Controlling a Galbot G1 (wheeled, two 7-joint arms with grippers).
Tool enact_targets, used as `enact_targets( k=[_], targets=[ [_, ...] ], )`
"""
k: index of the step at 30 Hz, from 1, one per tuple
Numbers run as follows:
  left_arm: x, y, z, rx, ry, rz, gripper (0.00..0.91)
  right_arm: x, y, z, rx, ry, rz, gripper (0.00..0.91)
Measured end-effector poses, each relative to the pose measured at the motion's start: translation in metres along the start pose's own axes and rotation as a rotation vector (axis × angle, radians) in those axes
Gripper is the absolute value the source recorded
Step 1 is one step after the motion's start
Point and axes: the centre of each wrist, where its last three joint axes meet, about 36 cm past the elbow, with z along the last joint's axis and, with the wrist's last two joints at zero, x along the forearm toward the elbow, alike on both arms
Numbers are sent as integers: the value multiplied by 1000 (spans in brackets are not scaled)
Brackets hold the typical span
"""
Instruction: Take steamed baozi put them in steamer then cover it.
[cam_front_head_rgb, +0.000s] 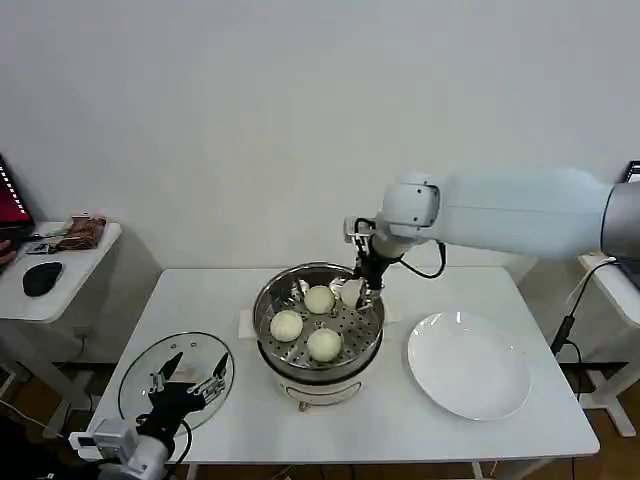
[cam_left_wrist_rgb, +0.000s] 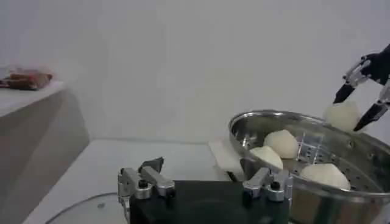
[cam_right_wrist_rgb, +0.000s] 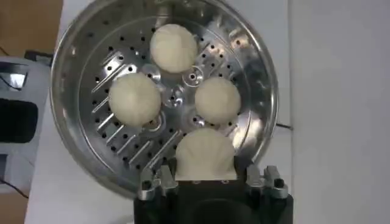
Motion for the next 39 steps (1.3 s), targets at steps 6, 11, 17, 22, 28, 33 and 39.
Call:
enact_targets(
  k=[6,11,17,22,28,33,39],
  targets=[
    [0,-1,0,2,1,1,907,-12,4,-5,-7,-1,-4,635],
    [1,0,1,2,3,-1,907,-24,8,-6,-12,4,-14,635],
    [1,0,0,2,2,-1,907,-35,12,-5,-19,10,-21,635],
    [1,0,1,3,3,-1,907,-44,14,-3,-27,17,-21,635],
    [1,2,0,3,2,-8,907,-54,17,-1,-32,25,-22,887],
    [2,3,0,3,2,-13,907,-59,19,0,-36,26,-21,907],
    [2,2,0,6,2,-12,907,-53,19,0,-44,18,-12,907]
  ],
)
